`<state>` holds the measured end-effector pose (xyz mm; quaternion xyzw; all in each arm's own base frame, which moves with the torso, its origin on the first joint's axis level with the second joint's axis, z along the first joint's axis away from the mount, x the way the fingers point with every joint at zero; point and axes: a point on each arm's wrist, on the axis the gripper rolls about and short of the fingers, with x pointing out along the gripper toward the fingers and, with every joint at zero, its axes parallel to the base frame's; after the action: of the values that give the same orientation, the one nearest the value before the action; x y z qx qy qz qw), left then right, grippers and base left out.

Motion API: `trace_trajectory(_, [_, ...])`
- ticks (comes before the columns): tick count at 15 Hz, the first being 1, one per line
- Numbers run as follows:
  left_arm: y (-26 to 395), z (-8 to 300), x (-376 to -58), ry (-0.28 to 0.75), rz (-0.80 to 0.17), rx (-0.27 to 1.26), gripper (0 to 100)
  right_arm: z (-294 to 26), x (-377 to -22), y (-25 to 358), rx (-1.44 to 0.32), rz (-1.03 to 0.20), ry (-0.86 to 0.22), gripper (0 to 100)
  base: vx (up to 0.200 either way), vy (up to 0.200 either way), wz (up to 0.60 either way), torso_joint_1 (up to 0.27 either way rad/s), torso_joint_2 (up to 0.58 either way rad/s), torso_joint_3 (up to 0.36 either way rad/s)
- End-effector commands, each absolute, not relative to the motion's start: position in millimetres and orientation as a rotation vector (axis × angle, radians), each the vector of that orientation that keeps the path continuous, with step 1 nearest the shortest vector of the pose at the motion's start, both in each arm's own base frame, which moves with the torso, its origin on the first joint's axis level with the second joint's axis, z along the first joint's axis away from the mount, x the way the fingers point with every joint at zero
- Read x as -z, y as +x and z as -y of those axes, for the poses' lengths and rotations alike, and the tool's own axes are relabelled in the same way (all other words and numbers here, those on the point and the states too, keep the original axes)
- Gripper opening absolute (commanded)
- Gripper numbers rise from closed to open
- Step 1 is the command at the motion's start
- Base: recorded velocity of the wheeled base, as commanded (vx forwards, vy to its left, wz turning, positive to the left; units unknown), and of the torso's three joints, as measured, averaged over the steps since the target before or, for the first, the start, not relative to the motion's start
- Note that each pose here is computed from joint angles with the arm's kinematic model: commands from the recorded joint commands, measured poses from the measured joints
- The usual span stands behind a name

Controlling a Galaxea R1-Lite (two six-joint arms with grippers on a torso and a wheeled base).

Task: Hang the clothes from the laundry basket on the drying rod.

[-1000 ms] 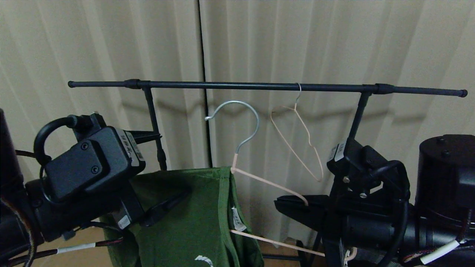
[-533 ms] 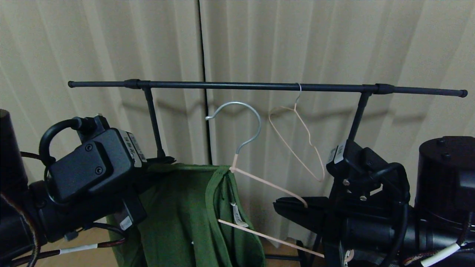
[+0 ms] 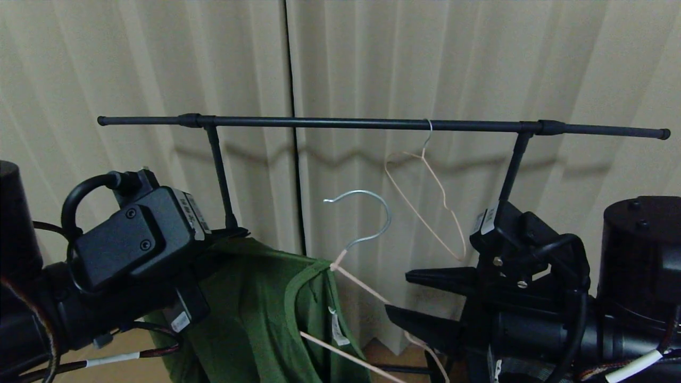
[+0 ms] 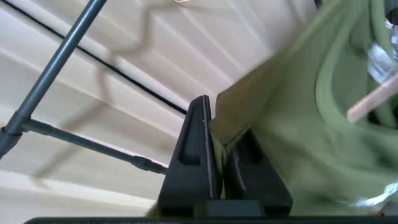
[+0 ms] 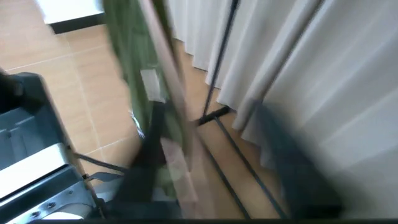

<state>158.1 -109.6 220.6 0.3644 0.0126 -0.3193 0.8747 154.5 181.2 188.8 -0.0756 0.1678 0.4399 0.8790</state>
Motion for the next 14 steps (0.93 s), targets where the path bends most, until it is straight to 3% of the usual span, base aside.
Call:
trace_trajectory(1, [161.0, 105.3, -221.0, 0.752, -0.046, 0.612, 0, -178.8, -186.3, 154.4, -0.889, -0.356, -0.167, 100, 0.0, 0.0, 0.0, 0.0, 0.0, 0.0])
trace_trajectory(2, [161.3, 104.6, -220.6, 0.75, -0.051, 0.603, 0, -178.7, -186.3, 154.4, -0.886, -0.356, -0.167, 100, 0.0, 0.0, 0.0, 0.0, 0.0, 0.0])
trace_trajectory(8, [164.8, 102.5, -220.6, 0.53, -0.191, 0.22, 0, -171.8, -175.0, 157.1, -0.708, -0.384, -0.216, 100, 0.0, 0.0, 0.0, 0.0, 0.0, 0.0])
trace_trajectory(12, [162.9, 116.1, -232.6, 0.319, -0.171, 0.189, 0, -182.7, -165.6, 160.4, -0.703, -0.42, -0.213, 100, 0.0, 0.0, 0.0, 0.0, 0.0, 0.0])
trace_trajectory(14, [160.6, 118.2, -238.2, 0.273, -0.154, 0.2, 0, -191.4, -161.5, 161.5, -0.703, -0.448, -0.181, 100, 0.0, 0.0, 0.0, 0.0, 0.0, 0.0])
